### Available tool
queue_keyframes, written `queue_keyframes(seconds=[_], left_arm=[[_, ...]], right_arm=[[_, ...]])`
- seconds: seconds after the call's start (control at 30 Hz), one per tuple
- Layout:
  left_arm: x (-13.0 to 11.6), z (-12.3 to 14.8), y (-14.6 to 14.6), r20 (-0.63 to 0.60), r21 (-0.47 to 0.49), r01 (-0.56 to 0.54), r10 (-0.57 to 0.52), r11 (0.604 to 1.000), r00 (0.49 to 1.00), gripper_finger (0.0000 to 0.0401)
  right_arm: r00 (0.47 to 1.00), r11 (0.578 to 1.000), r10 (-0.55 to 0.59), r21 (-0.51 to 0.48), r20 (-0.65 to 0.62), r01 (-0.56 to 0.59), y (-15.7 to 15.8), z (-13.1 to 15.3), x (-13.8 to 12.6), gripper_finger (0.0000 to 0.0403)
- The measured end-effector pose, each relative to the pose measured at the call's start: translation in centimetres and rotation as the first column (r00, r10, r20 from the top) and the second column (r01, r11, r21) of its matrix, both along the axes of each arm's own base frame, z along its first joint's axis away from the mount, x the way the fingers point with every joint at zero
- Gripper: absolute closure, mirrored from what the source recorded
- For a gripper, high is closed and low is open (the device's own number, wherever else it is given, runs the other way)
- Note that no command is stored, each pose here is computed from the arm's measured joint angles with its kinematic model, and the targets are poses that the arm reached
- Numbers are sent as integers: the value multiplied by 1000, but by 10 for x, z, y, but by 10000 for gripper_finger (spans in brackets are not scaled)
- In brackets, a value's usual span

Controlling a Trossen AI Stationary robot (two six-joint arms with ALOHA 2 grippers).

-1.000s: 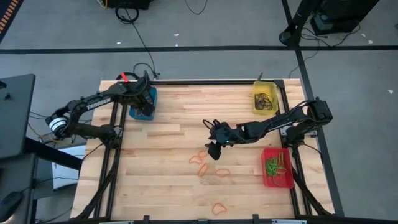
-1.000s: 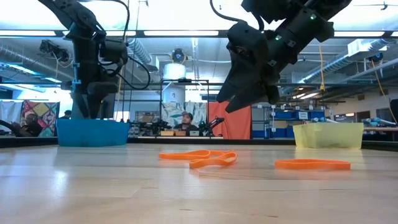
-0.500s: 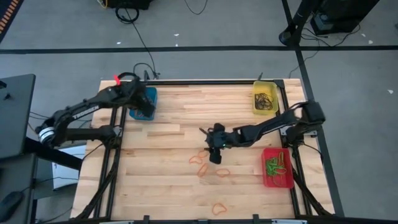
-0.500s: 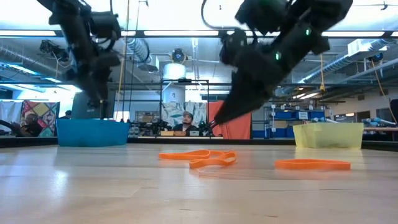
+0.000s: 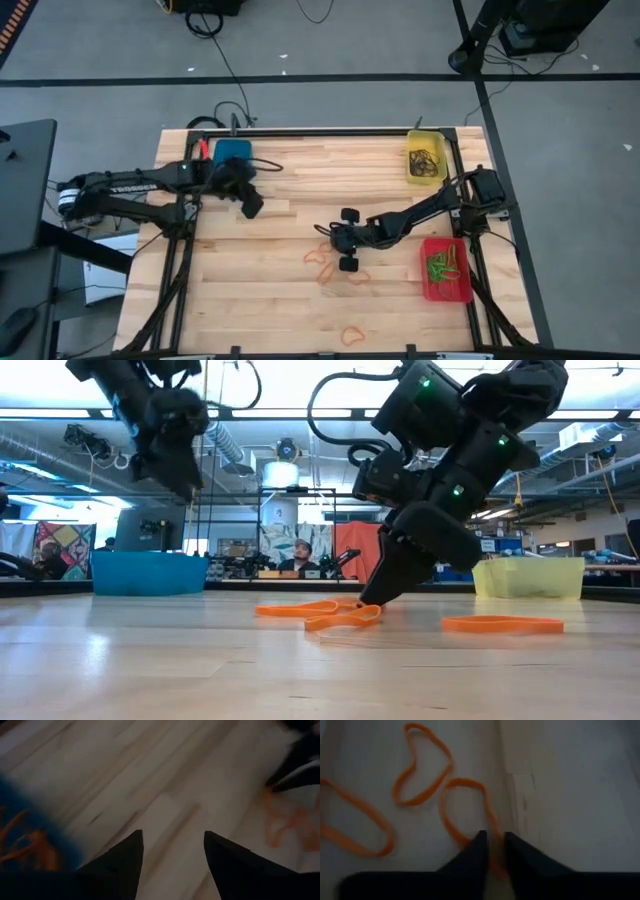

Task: Sort rubber bands into baskets
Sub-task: Put the orange rubber band into the blue bin

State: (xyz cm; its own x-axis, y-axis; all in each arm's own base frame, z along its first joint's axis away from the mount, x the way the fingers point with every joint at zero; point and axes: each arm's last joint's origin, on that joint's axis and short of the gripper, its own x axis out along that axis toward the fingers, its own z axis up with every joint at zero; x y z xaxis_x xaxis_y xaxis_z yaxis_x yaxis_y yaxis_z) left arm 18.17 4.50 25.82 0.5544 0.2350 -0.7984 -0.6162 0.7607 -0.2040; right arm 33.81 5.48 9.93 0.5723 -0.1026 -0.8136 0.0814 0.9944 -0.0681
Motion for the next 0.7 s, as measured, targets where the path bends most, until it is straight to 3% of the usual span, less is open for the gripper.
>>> queue_keyframes(seconds=[0.07,0.13,0.3,0.4,0.57,0.7], left_arm=[[8,2,-5,50,3,21,-21,1000,999,188],[14,2,-9,87,10,37,-38,999,995,188],[34,0,-17,158,30,84,-88,996,984,188],[47,-5,-21,176,36,111,-116,993,978,188],[69,-13,-28,237,26,170,-171,985,956,188],[87,-15,-33,346,12,240,-230,971,910,188]], right_arm=[[1000,1000,5,-6,4,-5,2,0,0,368],[1000,1000,-4,4,11,4,2,2,-1,390],[995,996,-84,1,59,84,1,21,-5,396],[982,993,-109,-20,153,113,-2,48,-3,398],[950,995,-85,-24,300,97,-6,95,2,399],[914,996,-41,-51,404,68,-6,132,8,400]])
